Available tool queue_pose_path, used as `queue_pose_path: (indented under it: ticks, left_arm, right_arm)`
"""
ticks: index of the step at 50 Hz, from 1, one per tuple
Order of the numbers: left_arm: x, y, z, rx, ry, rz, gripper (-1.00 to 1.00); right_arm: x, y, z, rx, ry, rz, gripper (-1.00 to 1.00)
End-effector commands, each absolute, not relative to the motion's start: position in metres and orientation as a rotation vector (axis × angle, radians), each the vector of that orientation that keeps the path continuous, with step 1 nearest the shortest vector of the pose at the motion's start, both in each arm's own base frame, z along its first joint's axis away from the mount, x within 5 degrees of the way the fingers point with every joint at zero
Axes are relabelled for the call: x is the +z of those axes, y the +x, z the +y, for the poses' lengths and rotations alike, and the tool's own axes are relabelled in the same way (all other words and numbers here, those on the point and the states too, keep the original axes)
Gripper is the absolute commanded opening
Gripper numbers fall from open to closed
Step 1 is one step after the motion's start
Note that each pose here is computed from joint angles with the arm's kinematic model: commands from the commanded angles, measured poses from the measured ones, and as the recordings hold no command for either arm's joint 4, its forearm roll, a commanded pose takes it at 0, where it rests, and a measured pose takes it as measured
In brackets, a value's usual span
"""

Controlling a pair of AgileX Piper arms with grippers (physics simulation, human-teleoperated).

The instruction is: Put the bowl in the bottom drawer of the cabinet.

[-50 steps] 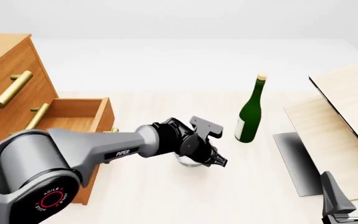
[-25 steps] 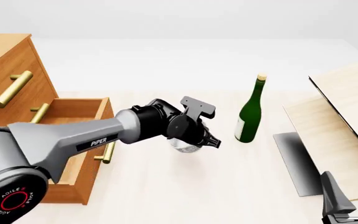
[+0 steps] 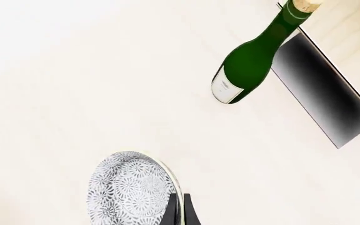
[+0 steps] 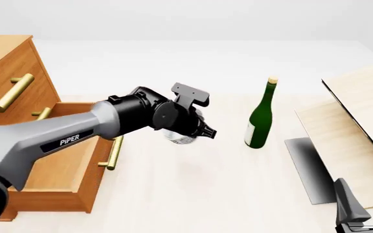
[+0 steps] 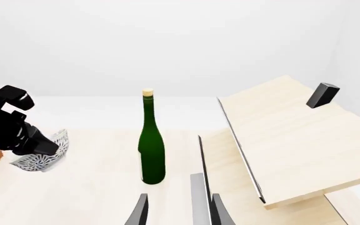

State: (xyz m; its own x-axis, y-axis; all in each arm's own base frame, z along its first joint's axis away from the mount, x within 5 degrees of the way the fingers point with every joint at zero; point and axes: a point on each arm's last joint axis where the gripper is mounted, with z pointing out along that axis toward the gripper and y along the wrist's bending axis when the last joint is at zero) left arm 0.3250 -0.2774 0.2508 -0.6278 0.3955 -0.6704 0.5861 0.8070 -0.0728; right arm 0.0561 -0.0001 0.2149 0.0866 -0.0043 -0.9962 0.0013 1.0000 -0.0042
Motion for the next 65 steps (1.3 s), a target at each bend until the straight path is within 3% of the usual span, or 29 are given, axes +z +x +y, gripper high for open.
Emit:
queue_pose_path:
  ticks: [1, 65]
  left_arm:
    - [0.274, 0.321, -0.254, -0.366, 0.679, 2.294, -1.00]
    - [0.324, 0.275, -0.147, -0.308, 0.454, 2.219, -1.00]
  right_arm:
    - [0.215, 0.056, 0.000, -0.004, -0.003, 1.484, 1.00]
    - [0.215, 0.056, 0.000, -0.004, -0.002, 1.484, 1.00]
